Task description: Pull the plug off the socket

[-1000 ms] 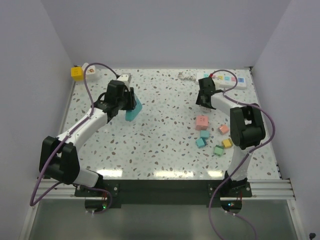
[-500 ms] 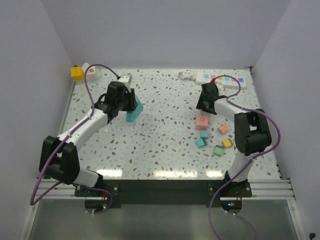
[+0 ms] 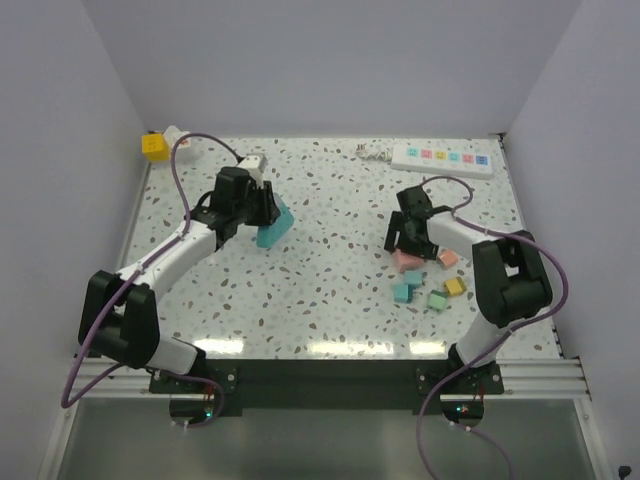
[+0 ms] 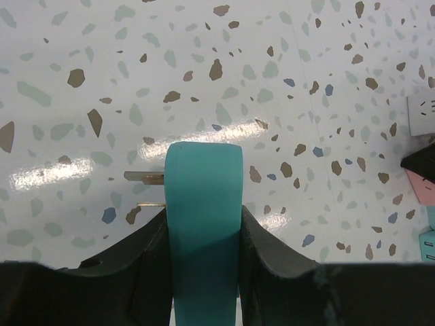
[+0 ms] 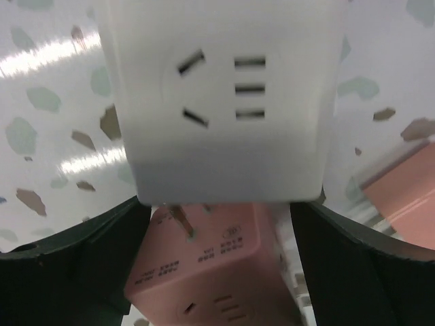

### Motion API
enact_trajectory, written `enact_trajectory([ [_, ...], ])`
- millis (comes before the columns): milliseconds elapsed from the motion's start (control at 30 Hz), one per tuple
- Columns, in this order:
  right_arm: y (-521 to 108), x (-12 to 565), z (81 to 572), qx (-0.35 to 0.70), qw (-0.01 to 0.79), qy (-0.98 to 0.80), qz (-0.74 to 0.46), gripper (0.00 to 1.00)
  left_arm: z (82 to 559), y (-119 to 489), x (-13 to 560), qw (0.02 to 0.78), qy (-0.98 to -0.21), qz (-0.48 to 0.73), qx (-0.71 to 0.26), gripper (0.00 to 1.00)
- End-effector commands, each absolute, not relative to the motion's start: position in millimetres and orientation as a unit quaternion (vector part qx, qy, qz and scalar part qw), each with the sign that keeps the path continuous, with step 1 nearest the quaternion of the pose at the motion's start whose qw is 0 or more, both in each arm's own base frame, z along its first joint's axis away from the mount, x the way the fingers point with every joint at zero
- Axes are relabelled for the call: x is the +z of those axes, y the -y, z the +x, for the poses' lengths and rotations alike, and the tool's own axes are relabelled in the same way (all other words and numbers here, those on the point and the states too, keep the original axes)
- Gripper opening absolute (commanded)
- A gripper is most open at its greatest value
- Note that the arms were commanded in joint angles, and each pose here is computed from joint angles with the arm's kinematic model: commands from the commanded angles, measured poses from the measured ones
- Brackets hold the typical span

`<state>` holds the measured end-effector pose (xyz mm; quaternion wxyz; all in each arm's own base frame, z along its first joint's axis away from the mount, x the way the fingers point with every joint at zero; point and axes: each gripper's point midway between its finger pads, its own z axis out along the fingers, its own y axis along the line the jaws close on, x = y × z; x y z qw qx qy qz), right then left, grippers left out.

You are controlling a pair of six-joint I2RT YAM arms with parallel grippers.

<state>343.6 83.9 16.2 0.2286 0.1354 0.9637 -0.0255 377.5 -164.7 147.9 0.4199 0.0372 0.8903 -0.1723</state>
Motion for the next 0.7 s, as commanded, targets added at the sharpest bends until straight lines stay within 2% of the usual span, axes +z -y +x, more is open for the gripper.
enact_trajectory([
  [0,-87,23,298,-0.021,0.176,-0.976,0.128,0.86,386,181,167,0.449,-0.866,0.044,-0.216,0.0],
  [133,-93,61,284,-0.004,0.194,-0.973,0.121,0.86,380,186,163,0.443,-0.864,0.047,-0.235,0.0],
  [367,-93,142,298,0.016,0.277,-0.955,0.104,0.86,377,214,175,0.445,-0.835,0.075,-0.314,0.0],
  [467,-141,161,310,0.142,0.296,-0.944,0.021,0.86,370,239,189,0.439,-0.803,0.11,-0.387,0.0],
  [500,-173,176,311,0.228,0.299,-0.926,-0.02,0.86,366,247,194,0.432,-0.793,0.12,-0.413,0.0],
  [667,-223,208,314,0.361,0.305,-0.875,-0.106,0.86,338,281,213,0.356,-0.726,0.216,-0.547,0.0],
])
